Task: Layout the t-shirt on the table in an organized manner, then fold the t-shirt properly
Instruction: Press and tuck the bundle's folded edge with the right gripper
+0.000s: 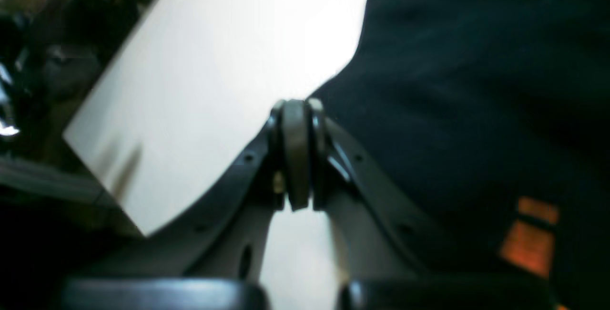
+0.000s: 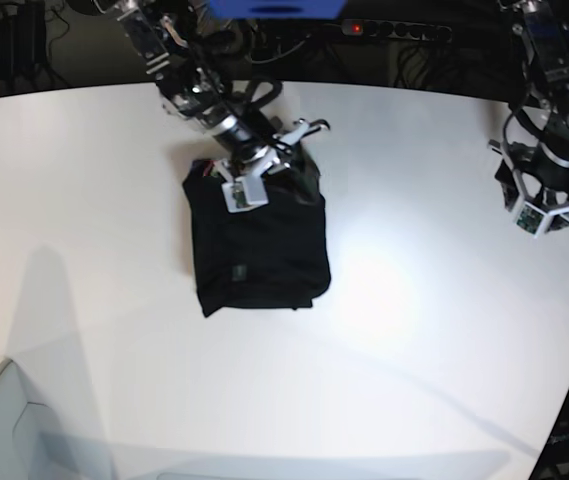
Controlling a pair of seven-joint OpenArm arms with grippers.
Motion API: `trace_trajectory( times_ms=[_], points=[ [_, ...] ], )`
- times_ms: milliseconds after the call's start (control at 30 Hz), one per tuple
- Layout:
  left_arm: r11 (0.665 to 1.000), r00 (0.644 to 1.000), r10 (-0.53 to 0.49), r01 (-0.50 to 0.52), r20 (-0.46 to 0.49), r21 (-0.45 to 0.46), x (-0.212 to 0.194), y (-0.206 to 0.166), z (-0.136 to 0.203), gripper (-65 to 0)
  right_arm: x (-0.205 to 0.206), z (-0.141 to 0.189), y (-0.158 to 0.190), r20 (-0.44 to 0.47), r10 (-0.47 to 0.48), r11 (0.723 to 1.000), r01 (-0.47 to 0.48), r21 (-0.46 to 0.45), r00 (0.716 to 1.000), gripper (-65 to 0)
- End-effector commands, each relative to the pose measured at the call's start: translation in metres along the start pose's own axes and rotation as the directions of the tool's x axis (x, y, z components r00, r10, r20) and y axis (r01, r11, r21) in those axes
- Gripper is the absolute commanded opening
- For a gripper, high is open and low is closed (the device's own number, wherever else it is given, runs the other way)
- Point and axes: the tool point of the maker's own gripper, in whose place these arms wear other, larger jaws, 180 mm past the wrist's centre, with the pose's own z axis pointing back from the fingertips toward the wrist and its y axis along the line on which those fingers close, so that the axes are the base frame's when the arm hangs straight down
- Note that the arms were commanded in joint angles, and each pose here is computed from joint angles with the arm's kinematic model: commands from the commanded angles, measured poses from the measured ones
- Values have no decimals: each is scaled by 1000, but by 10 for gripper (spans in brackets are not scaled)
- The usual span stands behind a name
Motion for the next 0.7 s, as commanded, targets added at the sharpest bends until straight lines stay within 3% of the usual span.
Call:
trace_trajectory(
  times_ms=[0,333,567,667],
  points=[
    [1000,1000,-16,16,18,23,4,7,6,-283,5,-5,4,27,-4,1000,3,16,1000,-650],
    [1000,999,-27,27,-19,-5,-13,-6,16,-283,-14,-22,-16,-29,-13,1000,12,-22,999,-650],
    [998,999,21,-18,-33,68,-22,17,26,-283,55,23,28,156,40,996,-51,68,987,-650],
    [992,995,101,-101,1,79,-26,26,35,-283,70,40,15,196,49,998,-54,22,979,-650]
  ],
)
